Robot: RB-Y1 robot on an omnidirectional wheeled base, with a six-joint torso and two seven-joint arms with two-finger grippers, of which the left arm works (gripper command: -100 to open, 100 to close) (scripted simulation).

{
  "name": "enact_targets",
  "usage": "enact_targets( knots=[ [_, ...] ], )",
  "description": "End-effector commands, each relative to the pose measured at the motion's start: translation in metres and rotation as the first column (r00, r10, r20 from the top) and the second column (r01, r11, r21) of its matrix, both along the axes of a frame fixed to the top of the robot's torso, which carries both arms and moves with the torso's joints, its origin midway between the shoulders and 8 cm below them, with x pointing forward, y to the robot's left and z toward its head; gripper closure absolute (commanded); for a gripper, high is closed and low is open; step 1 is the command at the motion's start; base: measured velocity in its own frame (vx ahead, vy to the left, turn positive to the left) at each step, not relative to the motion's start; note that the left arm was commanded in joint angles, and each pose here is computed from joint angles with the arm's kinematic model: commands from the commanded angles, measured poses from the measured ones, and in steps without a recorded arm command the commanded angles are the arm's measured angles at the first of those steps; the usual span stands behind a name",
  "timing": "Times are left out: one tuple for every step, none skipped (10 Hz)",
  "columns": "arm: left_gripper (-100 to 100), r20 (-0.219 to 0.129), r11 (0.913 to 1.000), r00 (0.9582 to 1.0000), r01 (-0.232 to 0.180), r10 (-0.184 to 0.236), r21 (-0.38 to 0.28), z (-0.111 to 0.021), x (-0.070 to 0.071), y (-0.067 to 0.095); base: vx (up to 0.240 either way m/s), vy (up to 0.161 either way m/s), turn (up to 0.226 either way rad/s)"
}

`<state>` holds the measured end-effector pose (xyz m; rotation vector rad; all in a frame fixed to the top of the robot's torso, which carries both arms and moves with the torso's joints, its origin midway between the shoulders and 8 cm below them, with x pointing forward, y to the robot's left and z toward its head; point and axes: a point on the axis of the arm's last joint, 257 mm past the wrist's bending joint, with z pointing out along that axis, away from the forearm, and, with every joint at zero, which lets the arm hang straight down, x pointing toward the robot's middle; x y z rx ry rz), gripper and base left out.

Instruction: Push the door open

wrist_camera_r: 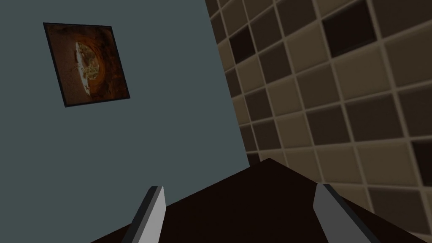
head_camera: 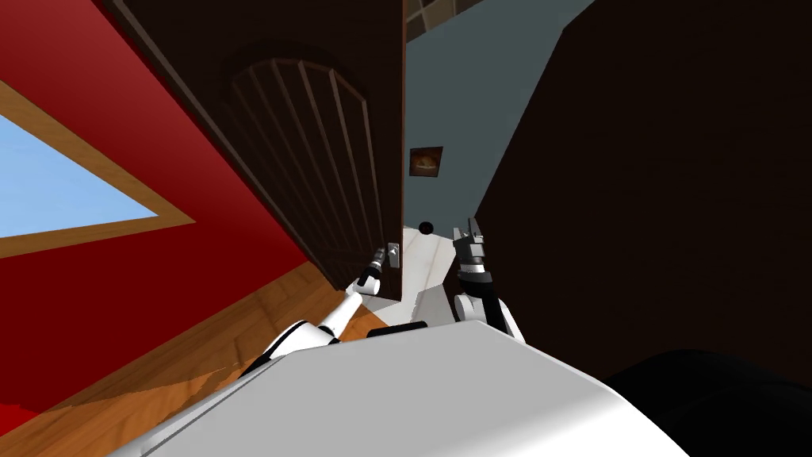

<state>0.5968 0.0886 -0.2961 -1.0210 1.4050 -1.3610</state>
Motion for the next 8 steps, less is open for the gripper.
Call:
enact_targets(
  knots=[
    [-100, -0.004, 1.0, 1.0, 0.001, -0.001, 0.0, -0.001, 0.0, 0.001, -0.112, -0.013, 0.033],
    [-100, -0.005, 1.0, 1.0, 0.001, -0.001, -0.001, -0.001, 0.0, 0.001, -0.221, -0.002, 0.022],
    [-100, -0.008, 1.0, 1.0, 0.004, -0.004, -0.005, -0.001, 0.0, -0.001, -0.23, -0.019, 0.016],
    [-100, -0.011, 0.9999, 0.9999, 0.006, -0.006, -0.009, -0.001, 0.0, -0.004, -0.215, 0.001, 0.021],
    [-100, -0.014, 0.9998, 0.9999, 0.009, -0.009, -0.015, -0.001, -0.001, -0.007, -0.248, 0.004, 0.015],
    [-100, -0.018, 0.9996, 0.9997, 0.014, -0.015, -0.025, -0.001, -0.002, -0.013, -0.269, -0.006, 0.027],
    [-100, -0.022, 0.9992, 0.9996, 0.02, -0.02, -0.036, -0.001, -0.003, -0.019, -0.25, 0.001, 0.022],
    [-100, -0.026, 0.9984, 0.9993, 0.026, -0.028, -0.051, 0.0, -0.005, -0.028, -0.239, -0.01, 0.025]
  ],
)
